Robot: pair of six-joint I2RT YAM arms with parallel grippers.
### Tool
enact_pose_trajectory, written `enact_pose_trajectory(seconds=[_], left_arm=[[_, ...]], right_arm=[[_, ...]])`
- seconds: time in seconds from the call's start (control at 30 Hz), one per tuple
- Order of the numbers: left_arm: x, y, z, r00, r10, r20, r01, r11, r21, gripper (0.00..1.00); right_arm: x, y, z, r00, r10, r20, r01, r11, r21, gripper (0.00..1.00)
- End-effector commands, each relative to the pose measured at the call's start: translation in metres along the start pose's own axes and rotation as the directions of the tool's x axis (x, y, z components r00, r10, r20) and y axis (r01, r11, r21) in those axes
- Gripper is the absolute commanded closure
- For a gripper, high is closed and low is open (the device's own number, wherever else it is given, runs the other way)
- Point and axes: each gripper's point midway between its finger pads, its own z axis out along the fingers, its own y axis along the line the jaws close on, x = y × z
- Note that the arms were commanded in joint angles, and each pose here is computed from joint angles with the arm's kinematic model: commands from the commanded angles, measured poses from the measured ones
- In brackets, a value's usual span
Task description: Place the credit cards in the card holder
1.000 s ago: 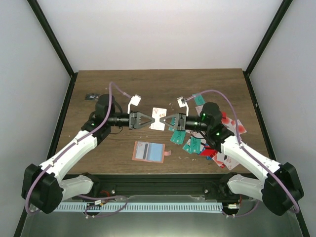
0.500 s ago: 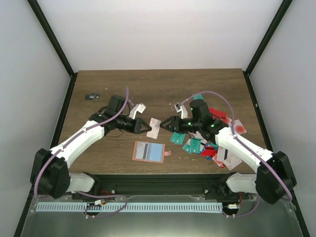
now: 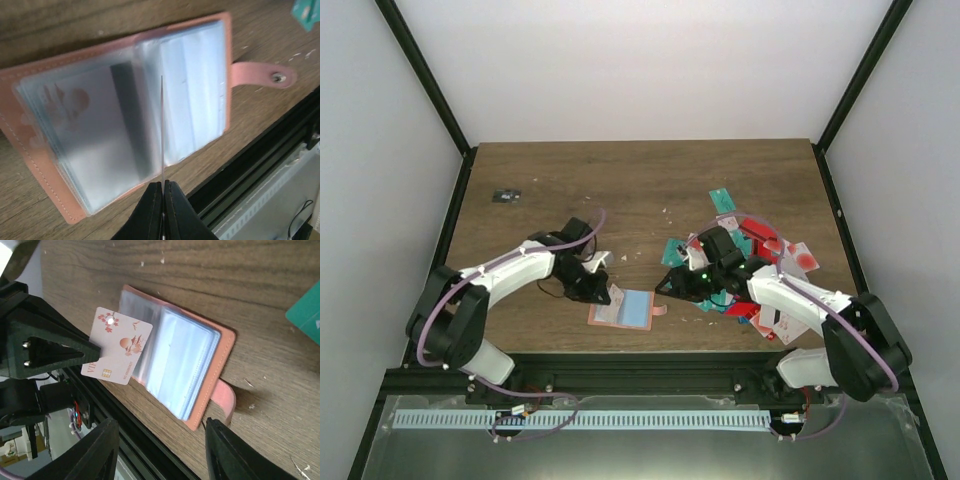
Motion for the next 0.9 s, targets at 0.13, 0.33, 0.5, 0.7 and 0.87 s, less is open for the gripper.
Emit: enact_pose_trajectory(seconds=[0.13,0.33,0.5,0.7,0.87], left_arm=[[0.014,0.007,0.028,0.997,-0.031,-0.069,0.031,0.999,-0.012,0.96],[0.009,0.003,0.023,0.999,-0.02,-0.039,0.02,1.0,-0.008,0.96],[0.004,-0.006,0.02,1.0,-0.004,-0.012,0.005,0.999,0.035,0.96],[-0.003,-0.013,0.021,1.0,0.005,0.004,-0.005,0.998,0.065,0.96],[-0.005,-0.016,0.018,0.999,0.017,0.028,-0.019,0.997,0.08,0.96]], right_arm=[[0.012,-0.006,0.011,0.998,-0.031,-0.055,0.029,0.999,-0.029,0.55],[0.015,-0.012,0.016,0.997,-0.035,-0.075,0.033,0.999,-0.025,0.56],[0.019,-0.016,0.019,0.995,-0.035,-0.094,0.033,0.999,-0.02,0.58],[0.021,-0.019,0.022,0.993,-0.039,-0.109,0.038,0.999,-0.015,0.59],[0.024,-0.022,0.023,0.992,-0.038,-0.117,0.037,0.999,-0.011,0.6]])
